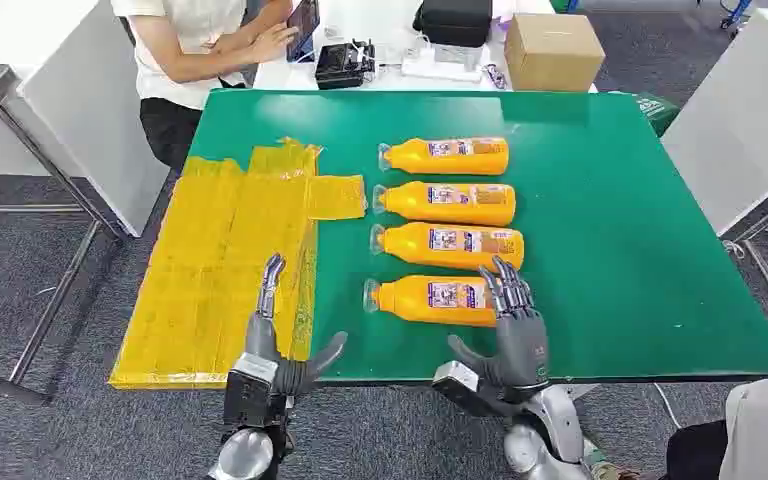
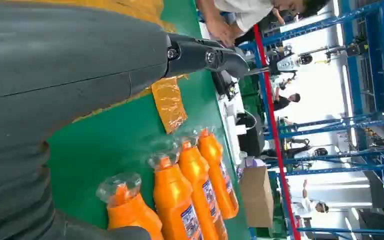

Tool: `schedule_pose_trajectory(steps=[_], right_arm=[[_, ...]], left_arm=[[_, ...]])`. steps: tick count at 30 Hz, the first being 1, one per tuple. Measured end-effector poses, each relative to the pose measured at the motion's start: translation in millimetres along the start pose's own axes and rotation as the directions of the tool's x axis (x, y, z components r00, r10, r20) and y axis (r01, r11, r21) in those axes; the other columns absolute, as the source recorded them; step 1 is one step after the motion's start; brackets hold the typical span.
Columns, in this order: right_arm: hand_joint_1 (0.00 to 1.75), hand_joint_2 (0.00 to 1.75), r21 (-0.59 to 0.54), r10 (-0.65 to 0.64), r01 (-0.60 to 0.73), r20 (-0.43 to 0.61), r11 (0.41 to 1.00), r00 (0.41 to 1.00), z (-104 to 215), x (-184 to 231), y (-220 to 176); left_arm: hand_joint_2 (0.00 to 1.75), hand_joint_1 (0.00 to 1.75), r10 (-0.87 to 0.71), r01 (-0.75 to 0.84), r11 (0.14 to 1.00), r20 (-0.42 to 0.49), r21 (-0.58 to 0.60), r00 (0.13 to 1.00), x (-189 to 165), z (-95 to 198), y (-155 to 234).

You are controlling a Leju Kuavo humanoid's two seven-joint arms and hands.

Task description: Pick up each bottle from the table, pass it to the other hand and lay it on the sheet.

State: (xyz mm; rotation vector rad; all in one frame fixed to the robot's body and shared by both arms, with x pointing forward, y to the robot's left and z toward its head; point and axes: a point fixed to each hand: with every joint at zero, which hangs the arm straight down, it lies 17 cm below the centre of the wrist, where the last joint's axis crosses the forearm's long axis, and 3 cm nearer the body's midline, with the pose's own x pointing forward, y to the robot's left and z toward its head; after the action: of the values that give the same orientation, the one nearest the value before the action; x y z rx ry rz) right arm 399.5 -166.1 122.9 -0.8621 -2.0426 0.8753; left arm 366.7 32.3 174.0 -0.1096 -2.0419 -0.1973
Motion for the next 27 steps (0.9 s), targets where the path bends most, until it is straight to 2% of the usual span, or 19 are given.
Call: schedule_pose_trajectory(steps=[13,27], right_arm=[[0.00,1.75,0.002,0.017,-0.017,-0.003,1.000,1.000,-8,-6,-1],[0.00,1.75,0.066,0.053,-0.052,-0.020,0.996,0.998,-2,-21,9]], left_arm=[[1.75,0.00,-0.003,0.003,1.000,0.003,-0.014,1.000,1,0,-3],[1.75,0.00,-0.006,0.006,1.000,0.000,-0.020,1.000,0,0,-4]])
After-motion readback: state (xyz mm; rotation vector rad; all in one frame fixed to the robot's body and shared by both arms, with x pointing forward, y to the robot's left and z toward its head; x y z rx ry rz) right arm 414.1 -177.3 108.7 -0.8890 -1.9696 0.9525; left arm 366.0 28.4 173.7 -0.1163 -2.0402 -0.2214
